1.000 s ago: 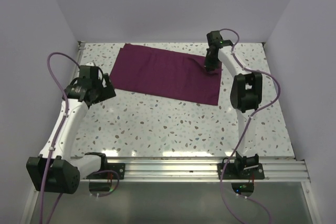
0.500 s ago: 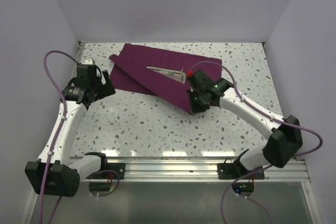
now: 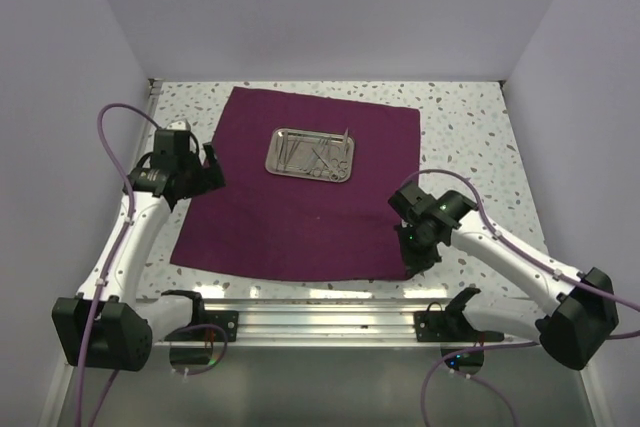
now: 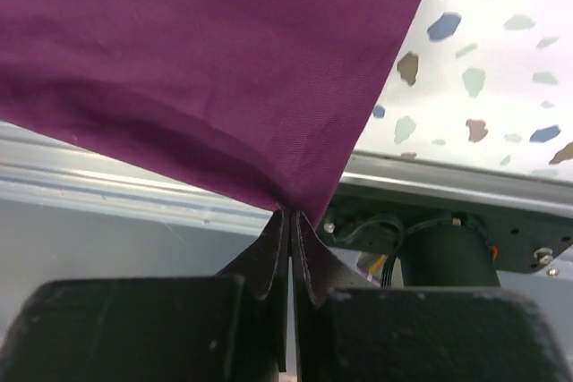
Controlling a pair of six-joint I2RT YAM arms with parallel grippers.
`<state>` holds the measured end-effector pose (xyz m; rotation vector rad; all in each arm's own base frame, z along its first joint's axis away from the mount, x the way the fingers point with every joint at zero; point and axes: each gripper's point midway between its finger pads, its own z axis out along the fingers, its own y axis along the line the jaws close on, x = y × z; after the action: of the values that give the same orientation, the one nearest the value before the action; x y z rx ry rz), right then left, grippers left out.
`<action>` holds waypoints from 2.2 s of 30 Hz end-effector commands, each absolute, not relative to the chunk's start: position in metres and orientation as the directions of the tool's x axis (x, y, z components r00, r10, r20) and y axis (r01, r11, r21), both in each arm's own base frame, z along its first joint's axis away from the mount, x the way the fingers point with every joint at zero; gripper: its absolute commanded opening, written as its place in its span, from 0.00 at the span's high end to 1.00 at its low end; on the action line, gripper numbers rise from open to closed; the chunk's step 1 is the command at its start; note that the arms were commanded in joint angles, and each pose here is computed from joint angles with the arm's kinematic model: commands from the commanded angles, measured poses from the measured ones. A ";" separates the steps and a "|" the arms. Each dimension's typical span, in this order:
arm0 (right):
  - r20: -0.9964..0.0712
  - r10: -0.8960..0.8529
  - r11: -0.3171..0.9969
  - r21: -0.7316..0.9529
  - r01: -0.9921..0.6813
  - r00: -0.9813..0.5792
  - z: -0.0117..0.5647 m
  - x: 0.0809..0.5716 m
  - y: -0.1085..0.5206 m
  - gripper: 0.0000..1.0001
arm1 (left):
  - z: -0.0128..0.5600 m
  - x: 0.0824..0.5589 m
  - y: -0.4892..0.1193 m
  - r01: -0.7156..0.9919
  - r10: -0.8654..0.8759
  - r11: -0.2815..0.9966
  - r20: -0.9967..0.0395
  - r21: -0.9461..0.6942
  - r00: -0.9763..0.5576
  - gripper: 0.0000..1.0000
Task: Open and lay out the surgical kit
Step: Open the surgical kit at the center of the board, then move the container from the surgical kit.
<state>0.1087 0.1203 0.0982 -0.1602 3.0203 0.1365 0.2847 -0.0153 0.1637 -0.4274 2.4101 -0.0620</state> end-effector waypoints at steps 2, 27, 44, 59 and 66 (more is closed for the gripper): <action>0.023 -0.130 0.986 0.112 -0.127 -0.991 0.096 0.085 0.123 0.80 | 0.184 0.306 -0.018 -0.248 -0.293 0.955 -0.673 -0.166 -0.679 0.05; -0.270 -0.159 0.984 0.041 -0.176 -0.950 0.154 0.251 0.208 0.02 | 0.130 0.401 -0.036 -0.206 -0.251 0.968 -0.581 -0.144 -0.774 0.16; -0.279 -0.071 0.997 -0.010 -0.071 -0.958 0.155 0.227 0.153 0.01 | 0.071 0.448 -0.127 -0.104 -0.148 0.988 -0.497 -0.114 -0.855 0.25; -0.261 -0.030 1.000 -0.002 -0.031 -0.965 0.153 0.227 0.131 0.02 | 0.024 0.439 -0.130 -0.135 -0.150 0.989 -0.417 -0.064 -0.897 0.58; -0.252 -0.027 1.000 -0.005 -0.027 -0.967 0.149 0.229 0.130 0.02 | 0.029 0.441 -0.136 -0.116 -0.144 0.989 -0.420 -0.092 -0.896 0.96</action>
<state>0.2292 0.1340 0.1449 -0.0251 2.8989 -0.0013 0.4349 -0.1345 0.0245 -0.1864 2.7095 -0.0734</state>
